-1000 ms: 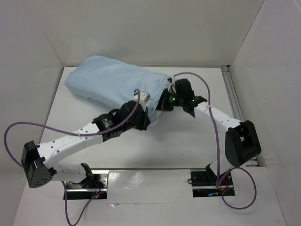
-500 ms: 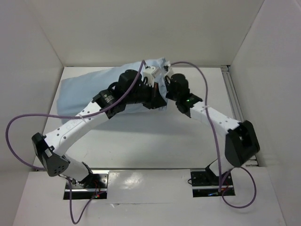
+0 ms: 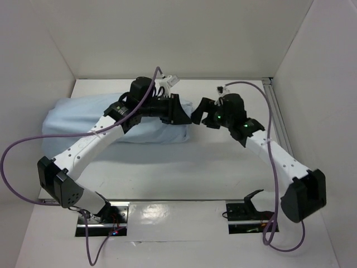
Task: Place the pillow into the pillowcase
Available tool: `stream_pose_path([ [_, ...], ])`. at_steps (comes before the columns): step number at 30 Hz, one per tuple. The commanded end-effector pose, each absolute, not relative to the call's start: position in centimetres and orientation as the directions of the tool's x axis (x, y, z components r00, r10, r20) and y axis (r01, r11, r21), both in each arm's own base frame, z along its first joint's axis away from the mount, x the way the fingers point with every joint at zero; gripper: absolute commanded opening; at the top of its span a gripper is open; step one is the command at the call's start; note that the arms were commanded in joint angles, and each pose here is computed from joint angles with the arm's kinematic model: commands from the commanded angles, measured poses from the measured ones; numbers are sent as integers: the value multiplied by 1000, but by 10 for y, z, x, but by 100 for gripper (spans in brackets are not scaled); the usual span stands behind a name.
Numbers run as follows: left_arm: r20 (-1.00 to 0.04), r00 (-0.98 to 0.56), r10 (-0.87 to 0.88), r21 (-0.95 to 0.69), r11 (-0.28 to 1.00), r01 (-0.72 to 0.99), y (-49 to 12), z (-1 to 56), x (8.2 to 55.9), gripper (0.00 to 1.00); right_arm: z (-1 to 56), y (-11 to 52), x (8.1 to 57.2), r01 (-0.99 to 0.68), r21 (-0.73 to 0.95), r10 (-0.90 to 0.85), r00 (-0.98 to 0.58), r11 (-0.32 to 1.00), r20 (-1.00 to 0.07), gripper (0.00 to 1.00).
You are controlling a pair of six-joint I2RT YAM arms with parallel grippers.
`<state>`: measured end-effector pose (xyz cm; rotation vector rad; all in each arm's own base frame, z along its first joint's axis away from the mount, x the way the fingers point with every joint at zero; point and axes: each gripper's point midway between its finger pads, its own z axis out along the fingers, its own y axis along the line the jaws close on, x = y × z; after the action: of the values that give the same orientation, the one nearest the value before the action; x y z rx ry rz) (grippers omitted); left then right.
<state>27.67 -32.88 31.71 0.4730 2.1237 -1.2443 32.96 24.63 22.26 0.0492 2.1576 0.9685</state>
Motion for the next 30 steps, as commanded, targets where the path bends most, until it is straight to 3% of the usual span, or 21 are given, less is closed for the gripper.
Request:
stream_pose_path([
  [1, -739, -673, 26, -632, 320, 706, -341, 359, 258, 47, 200, 189, 301, -155, 527, 253, -743, 836, -620, 90],
  [3, -698, -710, 92, -634, 381, 673, -334, 332, 250, 84, 198, 155, 293, -84, 466, 265, -729, 881, -631, 91],
  [5, -658, -743, 123, -600, 511, 616, -314, 310, 244, 91, 202, 130, 296, -28, 439, 296, -699, 898, -651, 91],
  [10, -627, -767, 138, -460, 729, 507, -250, 287, 232, 87, 217, 127, 323, -59, 485, 324, -672, 872, -666, 91],
  [13, -577, -817, 2, -419, 857, 298, -198, 276, 229, 87, 232, 166, 349, -208, 524, 256, -690, 826, -677, 100],
  [15, -527, -845, -87, -390, 909, 150, -169, 247, 224, 87, 263, 190, 370, -284, 490, 211, -649, 824, -731, 100],
  [16, -526, -839, -140, -344, 937, 60, -150, 235, 223, 86, 245, 216, 377, -315, 478, 149, -689, 820, -709, 100],
  [19, -477, -803, -356, -334, 919, -209, -116, 200, 200, 77, 234, 256, 406, -389, 424, 48, -688, 818, -724, 100],
  [21, -474, -776, -416, -330, 901, -281, -100, 178, 189, 75, 233, 270, 427, -405, 410, 35, -676, 817, -736, 100],
  [22, -478, -767, -427, -333, 897, -292, -98, 172, 187, 75, 198, 283, 437, -402, 410, -4, -717, 819, -697, 100],
  [24, -474, -763, -440, -322, 893, -315, -91, 155, 186, 75, 188, 300, 452, -424, 415, -26, -724, 805, -689, 100],
  [27, -496, -753, -432, -338, 895, -291, -93, 143, 205, 77, 131, 303, 458, -376, 416, -62, -799, 828, -598, 92],
  [28, -483, -763, -430, -321, 897, -303, -92, 132, 213, 77, 122, 301, 454, -368, 415, -68, -810, 832, -582, 68],
  [30, -458, -794, -400, -339, 904, -260, -101, 128, 226, 74, 125, 296, 448, -353, 440, -33, -809, 826, -587, 47],
])
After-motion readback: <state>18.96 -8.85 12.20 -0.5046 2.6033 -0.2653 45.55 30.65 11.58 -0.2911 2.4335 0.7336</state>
